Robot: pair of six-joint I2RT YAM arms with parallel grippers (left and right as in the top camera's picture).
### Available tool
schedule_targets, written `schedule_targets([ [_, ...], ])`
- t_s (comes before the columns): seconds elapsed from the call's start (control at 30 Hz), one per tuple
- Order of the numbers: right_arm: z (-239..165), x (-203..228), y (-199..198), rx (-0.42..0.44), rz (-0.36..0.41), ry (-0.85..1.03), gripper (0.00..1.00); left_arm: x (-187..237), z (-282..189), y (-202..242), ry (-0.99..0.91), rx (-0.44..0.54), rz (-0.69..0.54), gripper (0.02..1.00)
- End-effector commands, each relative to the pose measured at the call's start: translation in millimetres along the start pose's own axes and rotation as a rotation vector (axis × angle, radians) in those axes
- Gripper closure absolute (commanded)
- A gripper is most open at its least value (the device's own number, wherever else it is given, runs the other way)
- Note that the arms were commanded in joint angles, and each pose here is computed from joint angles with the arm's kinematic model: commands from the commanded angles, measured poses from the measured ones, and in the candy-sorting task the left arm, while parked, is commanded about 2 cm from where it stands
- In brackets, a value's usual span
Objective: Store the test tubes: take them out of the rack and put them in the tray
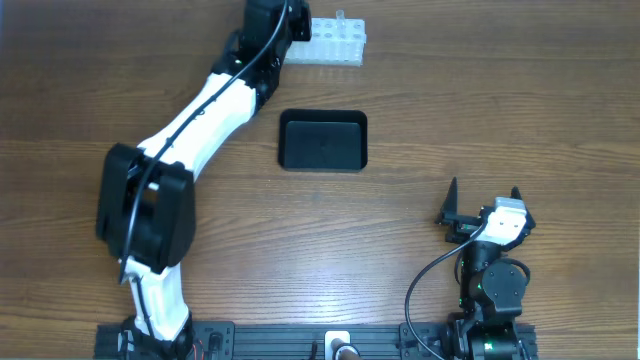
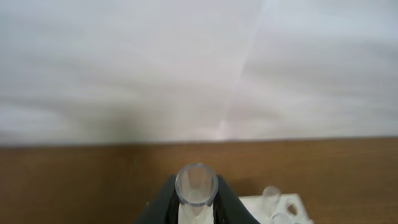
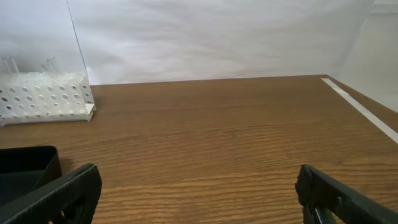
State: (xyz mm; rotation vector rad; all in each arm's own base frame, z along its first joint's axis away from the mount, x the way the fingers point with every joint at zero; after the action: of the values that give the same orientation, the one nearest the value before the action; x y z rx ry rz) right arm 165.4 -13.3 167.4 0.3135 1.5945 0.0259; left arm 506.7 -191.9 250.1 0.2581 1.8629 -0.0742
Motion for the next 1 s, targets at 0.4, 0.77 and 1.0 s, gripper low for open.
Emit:
schedule_targets([
  [0.4,0,1,-1,0.002,-0.001,-0.002,0.009,-92,-85,-17,0.137,0.051,0.099,0.965],
  [0.77,0,1,-1,0.002,-0.001,-0.001,0.007,-14,-90,-34,0.544,-0.075,-0.169,0.980],
  [1.0,0,1,-1,0.002,-0.001,-0.001,0.007,37,-88,-40,0.779,-0.135,-0.202,0.980],
])
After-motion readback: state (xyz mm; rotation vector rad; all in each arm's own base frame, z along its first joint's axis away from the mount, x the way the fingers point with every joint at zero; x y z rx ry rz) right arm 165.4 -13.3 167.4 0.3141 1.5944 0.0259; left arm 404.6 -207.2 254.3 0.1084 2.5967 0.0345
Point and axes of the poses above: each gripper's point midway between its finger pads, its own z axis out along the fingers, its own y axis along the line the jaws close on, x = y × z, the point moved 8 cm from there along -z, back along the fingers, and after that the axes turned 13 degrees about z, right-handed, at the moved point
